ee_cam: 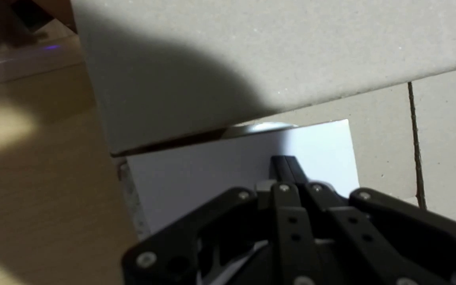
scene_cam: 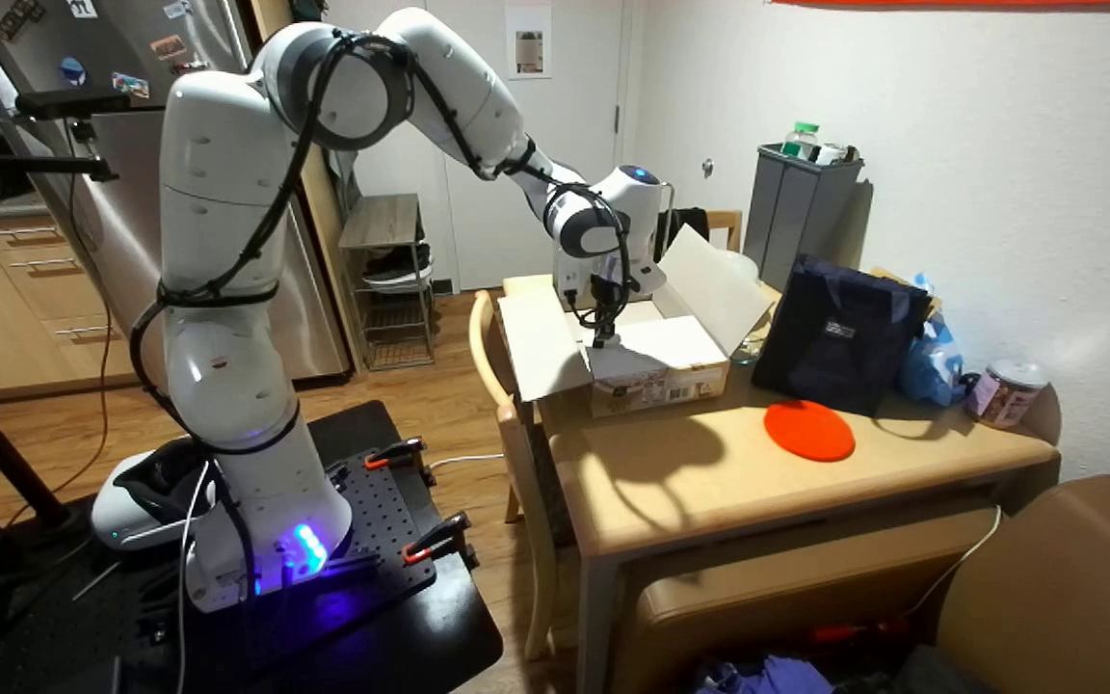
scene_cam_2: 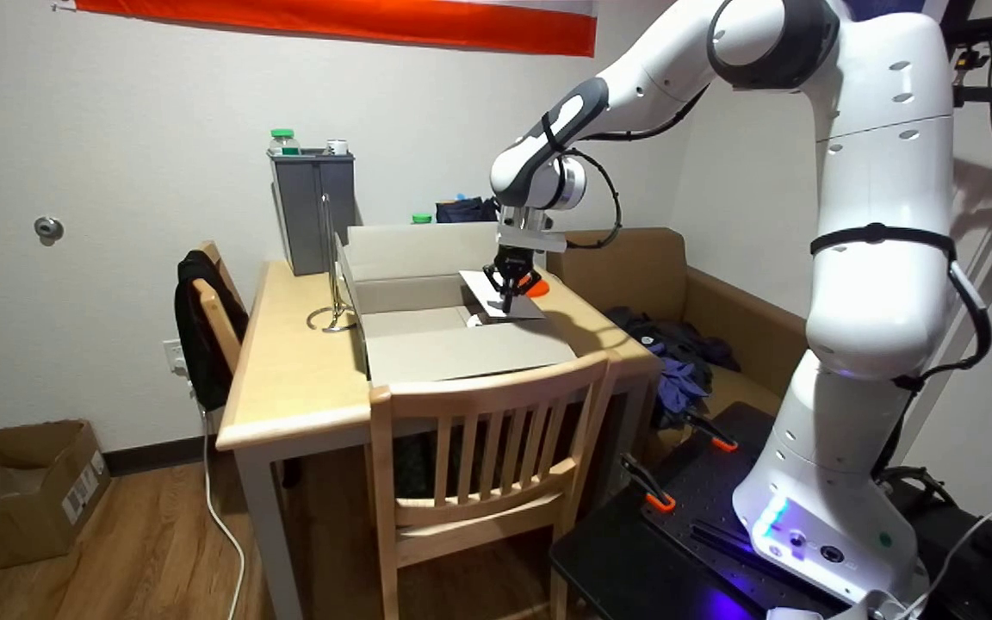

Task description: Close three flaps of the box

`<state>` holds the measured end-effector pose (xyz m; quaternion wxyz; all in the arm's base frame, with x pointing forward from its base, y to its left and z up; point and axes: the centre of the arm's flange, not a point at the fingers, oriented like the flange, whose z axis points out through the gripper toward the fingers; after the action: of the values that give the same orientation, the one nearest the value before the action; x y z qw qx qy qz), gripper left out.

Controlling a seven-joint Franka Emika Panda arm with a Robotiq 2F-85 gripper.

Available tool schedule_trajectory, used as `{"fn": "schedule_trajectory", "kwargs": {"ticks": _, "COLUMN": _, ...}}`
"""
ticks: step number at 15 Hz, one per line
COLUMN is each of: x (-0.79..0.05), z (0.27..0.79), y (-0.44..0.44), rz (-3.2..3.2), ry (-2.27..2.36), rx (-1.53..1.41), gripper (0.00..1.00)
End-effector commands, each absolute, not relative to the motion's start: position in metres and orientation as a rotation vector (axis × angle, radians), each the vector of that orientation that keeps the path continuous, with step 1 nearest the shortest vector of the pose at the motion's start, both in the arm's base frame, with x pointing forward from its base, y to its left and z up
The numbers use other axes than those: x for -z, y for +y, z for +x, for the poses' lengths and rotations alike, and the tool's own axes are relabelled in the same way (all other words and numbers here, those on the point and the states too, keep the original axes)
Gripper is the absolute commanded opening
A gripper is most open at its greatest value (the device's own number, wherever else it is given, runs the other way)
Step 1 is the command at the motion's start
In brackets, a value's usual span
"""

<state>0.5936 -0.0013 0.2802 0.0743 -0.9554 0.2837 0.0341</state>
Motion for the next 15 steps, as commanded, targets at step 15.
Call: {"fn": "schedule_trajectory", "kwargs": {"ticks": 15, "x": -0.226, "z": 0.623, "y": -0.018, "rz": -2.882, "ry": 0.878, "rx": -0.339, "gripper": 0.00}}
